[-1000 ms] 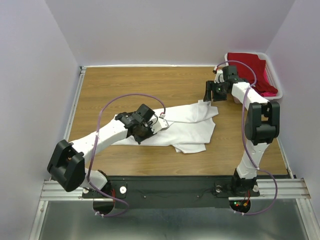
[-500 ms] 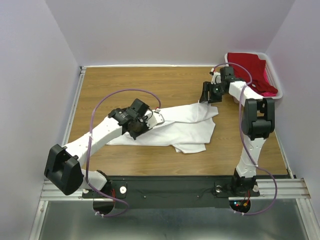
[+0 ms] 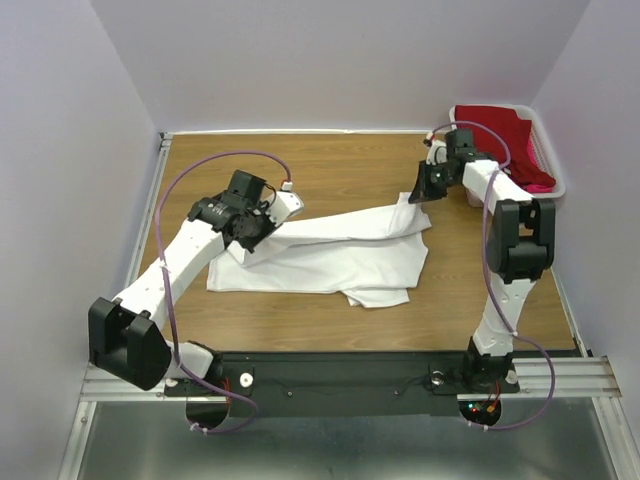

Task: Fold and stack the t-shirts
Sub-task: Flatten the tshirt out

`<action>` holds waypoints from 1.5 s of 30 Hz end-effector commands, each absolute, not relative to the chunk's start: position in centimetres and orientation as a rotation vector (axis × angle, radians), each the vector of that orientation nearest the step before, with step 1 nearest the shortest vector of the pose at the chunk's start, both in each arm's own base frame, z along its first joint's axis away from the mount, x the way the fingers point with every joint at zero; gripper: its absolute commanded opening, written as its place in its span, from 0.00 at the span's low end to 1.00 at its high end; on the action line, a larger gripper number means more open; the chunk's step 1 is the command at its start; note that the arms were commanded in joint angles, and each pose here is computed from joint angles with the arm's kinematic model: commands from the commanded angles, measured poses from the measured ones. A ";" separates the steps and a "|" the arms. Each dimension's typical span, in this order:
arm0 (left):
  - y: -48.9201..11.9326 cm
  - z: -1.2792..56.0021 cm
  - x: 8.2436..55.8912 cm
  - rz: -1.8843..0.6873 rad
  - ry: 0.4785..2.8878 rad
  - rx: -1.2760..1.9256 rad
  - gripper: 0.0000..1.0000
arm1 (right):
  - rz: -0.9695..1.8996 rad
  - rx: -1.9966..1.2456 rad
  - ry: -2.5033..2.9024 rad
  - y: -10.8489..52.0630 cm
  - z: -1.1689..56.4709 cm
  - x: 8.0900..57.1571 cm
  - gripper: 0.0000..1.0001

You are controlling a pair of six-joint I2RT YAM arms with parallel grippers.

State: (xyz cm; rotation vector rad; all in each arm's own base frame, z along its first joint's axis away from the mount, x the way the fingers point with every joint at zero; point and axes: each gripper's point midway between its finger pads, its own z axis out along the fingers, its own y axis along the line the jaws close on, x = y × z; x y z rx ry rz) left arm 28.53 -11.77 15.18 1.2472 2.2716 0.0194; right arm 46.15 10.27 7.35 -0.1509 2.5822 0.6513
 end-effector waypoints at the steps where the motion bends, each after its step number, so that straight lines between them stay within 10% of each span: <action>1: -11.1 18.9 29.7 0.017 2.188 1.197 0.00 | 0.605 -0.155 2.347 7.6 17.5 48.1 0.01; 18: -6.8 14.7 25.4 -0.020 2.291 1.294 0.00 | 0.483 -0.285 2.531 5.2 12.7 38.2 0.01; 34: -4.4 15.1 36.1 -0.009 2.329 0.987 0.00 | 0.578 -0.103 2.499 6.1 10.6 49.6 0.01; 39: -4.0 11.3 38.3 -0.037 2.412 0.965 0.00 | 0.547 -0.072 2.531 5.9 8.9 50.6 0.60; 45: -3.5 9.0 39.4 -0.107 2.455 0.928 0.00 | 0.415 -0.193 2.464 4.4 12.5 48.8 0.84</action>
